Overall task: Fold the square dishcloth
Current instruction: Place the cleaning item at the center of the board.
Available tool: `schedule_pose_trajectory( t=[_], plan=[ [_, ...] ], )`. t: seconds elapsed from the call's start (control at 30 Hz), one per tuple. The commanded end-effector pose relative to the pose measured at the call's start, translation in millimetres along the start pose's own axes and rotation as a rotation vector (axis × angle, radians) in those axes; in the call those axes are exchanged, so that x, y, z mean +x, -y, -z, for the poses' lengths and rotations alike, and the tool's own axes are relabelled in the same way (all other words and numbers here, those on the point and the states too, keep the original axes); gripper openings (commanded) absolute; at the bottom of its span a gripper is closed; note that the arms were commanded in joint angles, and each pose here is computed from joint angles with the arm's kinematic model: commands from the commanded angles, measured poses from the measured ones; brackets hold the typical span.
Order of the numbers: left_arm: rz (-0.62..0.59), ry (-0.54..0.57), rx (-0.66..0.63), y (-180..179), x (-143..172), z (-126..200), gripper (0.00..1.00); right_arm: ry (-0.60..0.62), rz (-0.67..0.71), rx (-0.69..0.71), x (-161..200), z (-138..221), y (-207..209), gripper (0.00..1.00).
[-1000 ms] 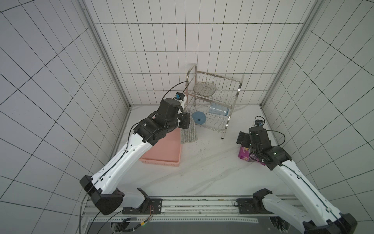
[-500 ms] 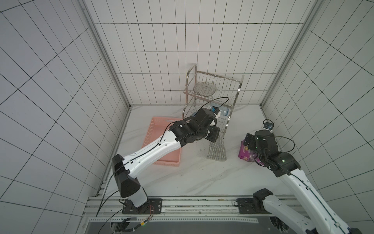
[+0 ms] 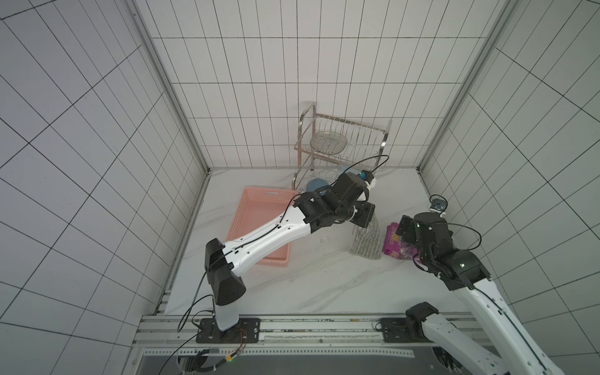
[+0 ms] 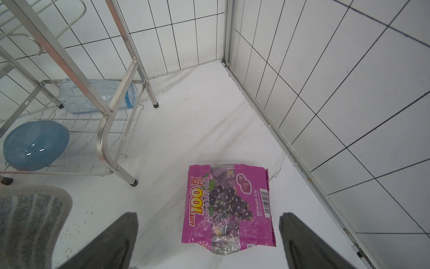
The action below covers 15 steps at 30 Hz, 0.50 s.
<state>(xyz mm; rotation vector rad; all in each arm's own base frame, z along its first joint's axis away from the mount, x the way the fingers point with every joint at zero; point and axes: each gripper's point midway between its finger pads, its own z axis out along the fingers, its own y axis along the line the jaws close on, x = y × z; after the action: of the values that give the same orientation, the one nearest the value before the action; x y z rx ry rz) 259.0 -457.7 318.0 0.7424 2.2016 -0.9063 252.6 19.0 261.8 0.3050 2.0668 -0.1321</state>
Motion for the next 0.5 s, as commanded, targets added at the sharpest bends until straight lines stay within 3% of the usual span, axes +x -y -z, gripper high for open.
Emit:
schedule_pose_trajectory(
  t=[0.0, 0.23, 0.47],
  plan=[
    [0.0, 0.017, 0.048, 16.9, -5.8, -5.5, 0.07, 0.024, -0.017, 0.036, -10.5, 9.9, 11.5, 0.99],
    [0.049, -0.021, -0.057, -15.3, 15.7, -17.0, 0.05, 0.008, -0.007, 0.018, -8.0, 10.0, 8.4, 0.99],
    [0.216, -0.153, -0.21, -120.6, 65.9, -24.8, 0.05, -0.081, 0.05, -0.058, 10.9, -2.2, -13.1, 0.99]
  ],
)
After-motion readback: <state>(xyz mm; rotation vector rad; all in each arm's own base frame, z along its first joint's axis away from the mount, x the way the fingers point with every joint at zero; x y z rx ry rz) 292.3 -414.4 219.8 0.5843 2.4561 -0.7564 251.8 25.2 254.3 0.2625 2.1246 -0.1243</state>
